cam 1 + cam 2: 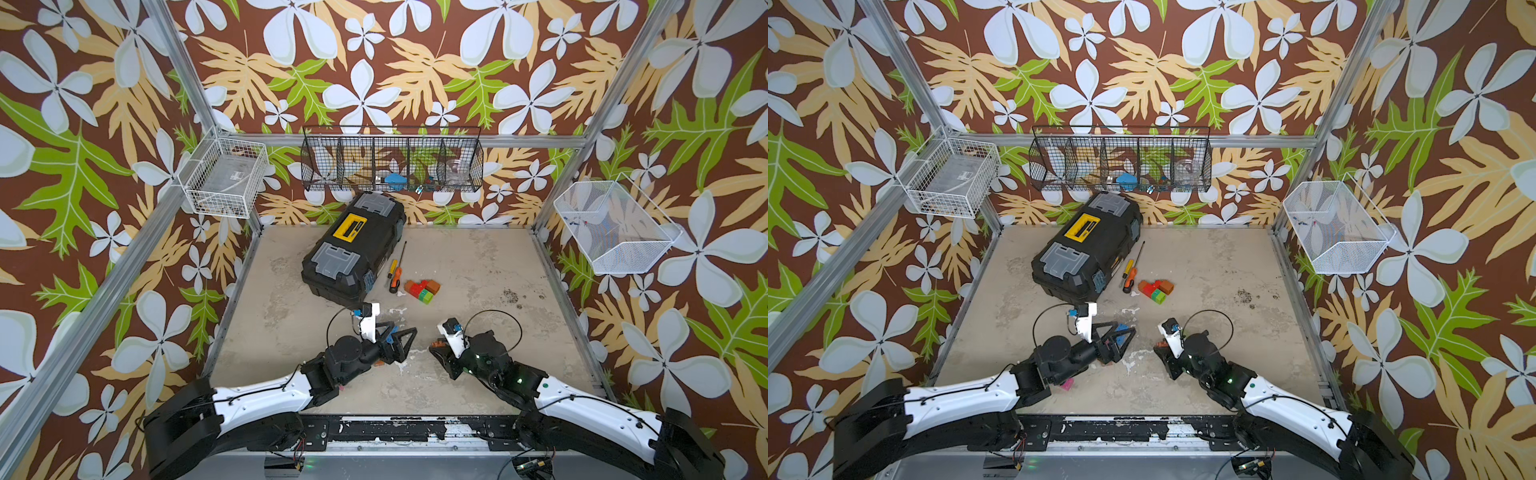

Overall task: Assemble the letter h with lego
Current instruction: Adjust the lego brick at the center of the board.

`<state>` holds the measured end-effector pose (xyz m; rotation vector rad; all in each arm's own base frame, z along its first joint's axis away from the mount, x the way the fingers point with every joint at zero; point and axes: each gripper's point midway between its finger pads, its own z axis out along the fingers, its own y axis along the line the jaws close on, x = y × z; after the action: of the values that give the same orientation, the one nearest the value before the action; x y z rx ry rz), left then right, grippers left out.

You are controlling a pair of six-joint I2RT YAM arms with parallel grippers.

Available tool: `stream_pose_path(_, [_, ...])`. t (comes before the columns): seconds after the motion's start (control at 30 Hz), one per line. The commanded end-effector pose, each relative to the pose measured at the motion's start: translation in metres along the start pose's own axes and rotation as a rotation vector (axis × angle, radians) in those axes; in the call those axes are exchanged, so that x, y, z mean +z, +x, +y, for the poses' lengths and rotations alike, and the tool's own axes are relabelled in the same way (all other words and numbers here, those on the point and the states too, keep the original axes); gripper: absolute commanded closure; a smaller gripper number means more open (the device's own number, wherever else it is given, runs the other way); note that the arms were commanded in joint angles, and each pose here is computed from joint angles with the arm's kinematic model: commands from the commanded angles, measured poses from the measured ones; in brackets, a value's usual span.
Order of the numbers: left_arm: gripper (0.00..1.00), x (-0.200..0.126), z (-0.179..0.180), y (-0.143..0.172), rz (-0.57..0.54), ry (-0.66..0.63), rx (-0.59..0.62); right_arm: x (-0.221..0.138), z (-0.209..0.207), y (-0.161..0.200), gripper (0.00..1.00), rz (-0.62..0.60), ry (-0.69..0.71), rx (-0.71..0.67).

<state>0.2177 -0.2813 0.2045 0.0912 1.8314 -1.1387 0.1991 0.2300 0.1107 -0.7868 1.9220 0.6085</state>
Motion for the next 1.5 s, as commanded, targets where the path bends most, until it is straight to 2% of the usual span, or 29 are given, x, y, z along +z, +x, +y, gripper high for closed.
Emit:
stream_pose_path(0.0, [0.04,-0.002,0.029,0.027,0.16,-0.168,-0.002,-0.016,0.031,-0.064,0.64,-0.35,-0.093,-0.291])
stream_pose_path(0.1, [0.03,0.003,0.021,0.052,0.32,-0.157,-0.053,-0.022,0.045,-0.081,0.64,-0.454,-0.094,-0.43])
stream_pose_path(0.17, [0.04,0.002,0.01,0.064,0.398,-0.114,-0.097,-0.017,0.051,-0.081,0.67,-0.456,-0.095,-0.526])
stream_pose_path(0.27, [0.09,-0.005,0.012,0.071,0.451,-0.148,-0.148,-0.012,0.051,-0.077,0.7,-0.444,-0.064,-0.601])
stream_pose_path(0.43, [0.12,-0.011,0.0,0.057,0.398,-0.084,-0.133,-0.003,0.048,-0.063,0.7,-0.362,-0.047,-0.691])
stream_pose_path(0.5, [0.12,-0.009,0.0,0.059,0.414,-0.087,-0.103,0.0,0.051,-0.061,0.74,-0.338,-0.042,-0.733])
stream_pose_path(0.63, [0.13,-0.003,0.007,0.079,0.491,-0.095,-0.079,0.003,0.057,-0.055,0.73,-0.327,-0.047,-0.774])
stream_pose_path(0.73, [0.15,0.001,-0.002,0.079,0.501,-0.052,-0.059,0.008,0.058,-0.047,0.73,-0.282,-0.03,-0.81])
stream_pose_path(0.93, [0.31,0.004,-0.003,0.07,0.472,-0.058,-0.009,-0.008,0.068,-0.058,0.71,-0.352,-0.068,-0.808])
stream_pose_path(1.03, [0.42,0.007,-0.009,0.076,0.502,-0.016,0.009,-0.018,0.073,-0.057,0.69,-0.396,-0.07,-0.842])
stream_pose_path(1.07, [0.48,0.007,-0.012,0.077,0.511,0.006,0.018,-0.019,0.075,-0.058,0.69,-0.404,-0.074,-0.843])
stream_pose_path(1.2, [0.57,0.006,-0.019,0.084,0.534,0.051,0.029,-0.017,0.078,-0.054,0.68,-0.385,-0.096,-0.846])
stream_pose_path(1.27, [0.68,0.006,-0.019,0.084,0.525,0.071,0.046,-0.015,0.08,-0.05,0.69,-0.376,-0.111,-0.845])
stream_pose_path(1.3, [0.7,0.007,-0.017,0.085,0.519,0.068,0.049,-0.014,0.079,-0.05,0.69,-0.371,-0.108,-0.841])
stream_pose_path(1.37, [0.77,0.008,-0.013,0.086,0.508,0.062,0.053,-0.012,0.072,-0.049,0.66,-0.348,-0.076,-0.818])
stream_pose_path(1.47, [0.78,0.011,-0.004,0.089,0.499,0.033,0.08,-0.013,0.065,-0.045,0.54,-0.346,-0.044,-0.78])
